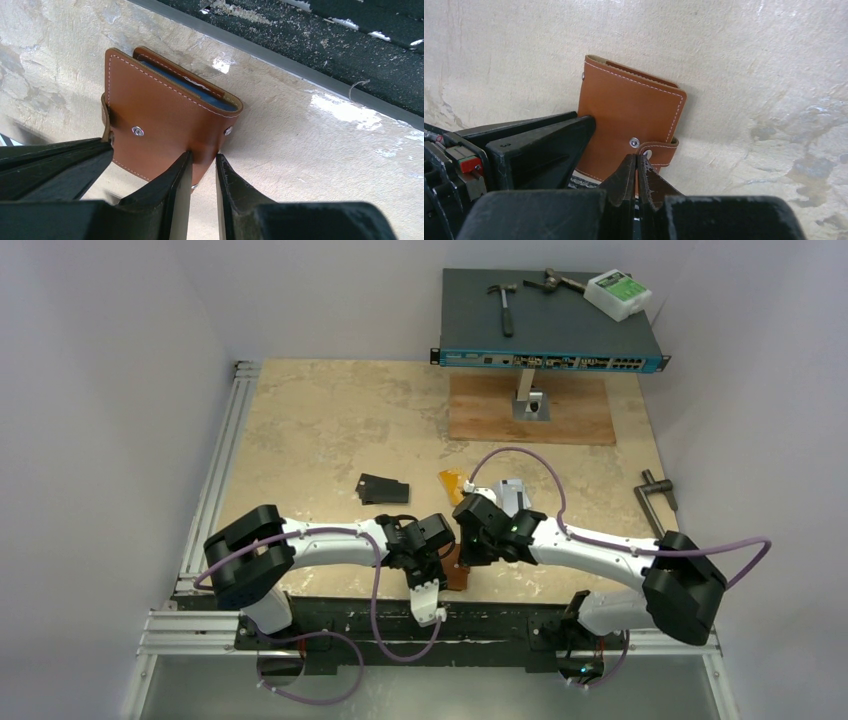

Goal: Put the credit cards into the card holder
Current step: Close the card holder at the center of the board.

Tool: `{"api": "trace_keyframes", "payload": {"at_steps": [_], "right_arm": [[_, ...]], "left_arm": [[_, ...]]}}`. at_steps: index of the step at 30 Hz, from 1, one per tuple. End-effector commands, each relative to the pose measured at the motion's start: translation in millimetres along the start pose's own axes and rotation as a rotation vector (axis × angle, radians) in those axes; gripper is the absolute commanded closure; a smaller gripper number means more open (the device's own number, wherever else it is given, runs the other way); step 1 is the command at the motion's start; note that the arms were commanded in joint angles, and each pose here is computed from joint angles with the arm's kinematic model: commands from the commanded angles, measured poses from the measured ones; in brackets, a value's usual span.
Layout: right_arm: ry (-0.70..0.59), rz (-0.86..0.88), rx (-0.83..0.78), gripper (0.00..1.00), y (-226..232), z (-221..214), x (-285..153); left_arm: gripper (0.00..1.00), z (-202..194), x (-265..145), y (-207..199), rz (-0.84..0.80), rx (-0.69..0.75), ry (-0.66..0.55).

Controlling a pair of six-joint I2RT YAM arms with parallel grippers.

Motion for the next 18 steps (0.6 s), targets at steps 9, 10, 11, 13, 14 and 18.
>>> {"api": "trace_keyframes", "payload": {"at_steps": [9,10,11,13,14,18], "right_arm": [[-0.003,0.087,-0.024,1.00,11,1,15],[-0.001,0.088,-0.024,1.00,11,1,16],[0.002,0.088,-0.026,1.00,12,1,18],[0.013,0.089,-0.031,1.00,12,-1,20],[0.016,0.087,-0.032,1.00,12,-2,21],[0.017,0.086,-0.029,1.00,11,-4,22]], "left_arm": [[0.79,1,1,-9,-0.051,-0.058,0.002],[0.80,1,0,-9,-0.050,-0.060,0.003],[0.80,1,0,-9,-0.050,-0.061,0.003],[0.80,1,0,-9,-0.048,-0.064,0.002],[0.80,1,1,-9,-0.048,-0.064,0.001],[0.80,2,0,-7,-0.042,-0.070,-0.001]]}}
Point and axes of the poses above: each gripper's point midway between its finger pads, its own x axis out along the fingers, its own y axis along the line the jaws close on, z = x × y, the point moved 10 cm from there along -x, back along the fingers, and after that the axes turned 14 degrees about -x, right-handed, at the moved point
